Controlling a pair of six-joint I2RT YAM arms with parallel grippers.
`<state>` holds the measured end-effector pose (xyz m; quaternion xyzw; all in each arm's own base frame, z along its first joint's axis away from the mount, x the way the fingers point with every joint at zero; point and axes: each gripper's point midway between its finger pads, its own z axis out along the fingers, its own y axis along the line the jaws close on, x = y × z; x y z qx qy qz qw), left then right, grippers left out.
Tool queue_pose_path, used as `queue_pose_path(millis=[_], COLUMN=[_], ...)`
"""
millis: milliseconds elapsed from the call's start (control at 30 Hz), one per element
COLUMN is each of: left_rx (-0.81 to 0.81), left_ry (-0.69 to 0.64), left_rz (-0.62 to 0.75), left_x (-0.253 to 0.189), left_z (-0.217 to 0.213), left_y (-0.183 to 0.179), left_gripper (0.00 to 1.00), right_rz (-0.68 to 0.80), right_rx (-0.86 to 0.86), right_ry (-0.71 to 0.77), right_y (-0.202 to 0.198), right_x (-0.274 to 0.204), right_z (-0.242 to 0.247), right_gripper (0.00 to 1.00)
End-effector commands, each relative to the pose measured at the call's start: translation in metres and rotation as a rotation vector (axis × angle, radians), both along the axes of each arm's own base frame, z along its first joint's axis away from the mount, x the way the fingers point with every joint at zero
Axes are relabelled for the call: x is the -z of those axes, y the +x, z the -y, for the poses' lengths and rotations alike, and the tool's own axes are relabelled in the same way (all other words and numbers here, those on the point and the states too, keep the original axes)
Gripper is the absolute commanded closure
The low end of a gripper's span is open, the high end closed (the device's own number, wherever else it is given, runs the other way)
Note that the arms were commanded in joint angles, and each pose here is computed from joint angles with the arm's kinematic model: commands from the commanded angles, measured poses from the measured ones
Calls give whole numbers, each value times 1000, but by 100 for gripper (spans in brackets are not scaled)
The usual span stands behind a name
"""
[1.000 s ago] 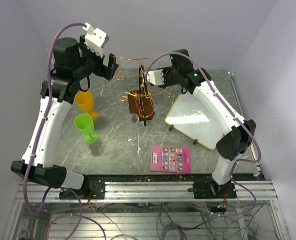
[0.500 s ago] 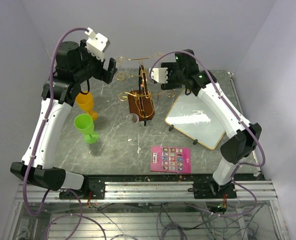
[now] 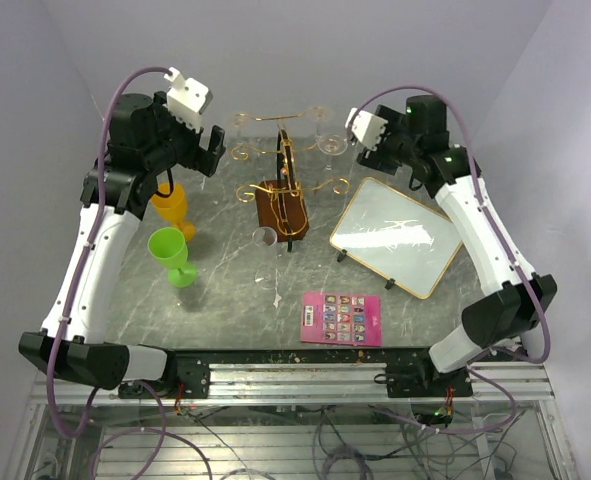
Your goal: Place the wine glass upside down on the wine glass rack
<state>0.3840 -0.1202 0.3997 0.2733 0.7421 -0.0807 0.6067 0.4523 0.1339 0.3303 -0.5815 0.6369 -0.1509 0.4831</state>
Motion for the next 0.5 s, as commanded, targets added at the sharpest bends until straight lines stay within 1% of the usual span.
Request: queue_pose_path(millis=[0, 133, 233, 367, 433, 467], left_rx=[-63, -145, -254, -374, -416, -417], left_ry=[-4, -49, -128, -211, -238, -246], left_rz=[22, 4, -20, -108, -157, -176], left_x=[-3, 0, 3, 24, 38, 44], left_z=[-19, -44, -76, -123, -143, -146], left_y=[-2, 2, 8, 16, 18, 20], left_gripper=[1, 0, 2, 2, 2, 2], right_rz=[32, 8, -32, -35, -30, -32], right_rx=[105, 186, 197, 178, 176, 172], right_ry=[172, 210, 226, 258, 275, 284], right_y=[-6, -9, -17, -23, -26, -28], right_x=[-21, -10, -2, -11, -19, -22], right_z=[15, 24, 24, 20, 19, 18], right_gripper=[29, 26, 26, 26, 26, 26])
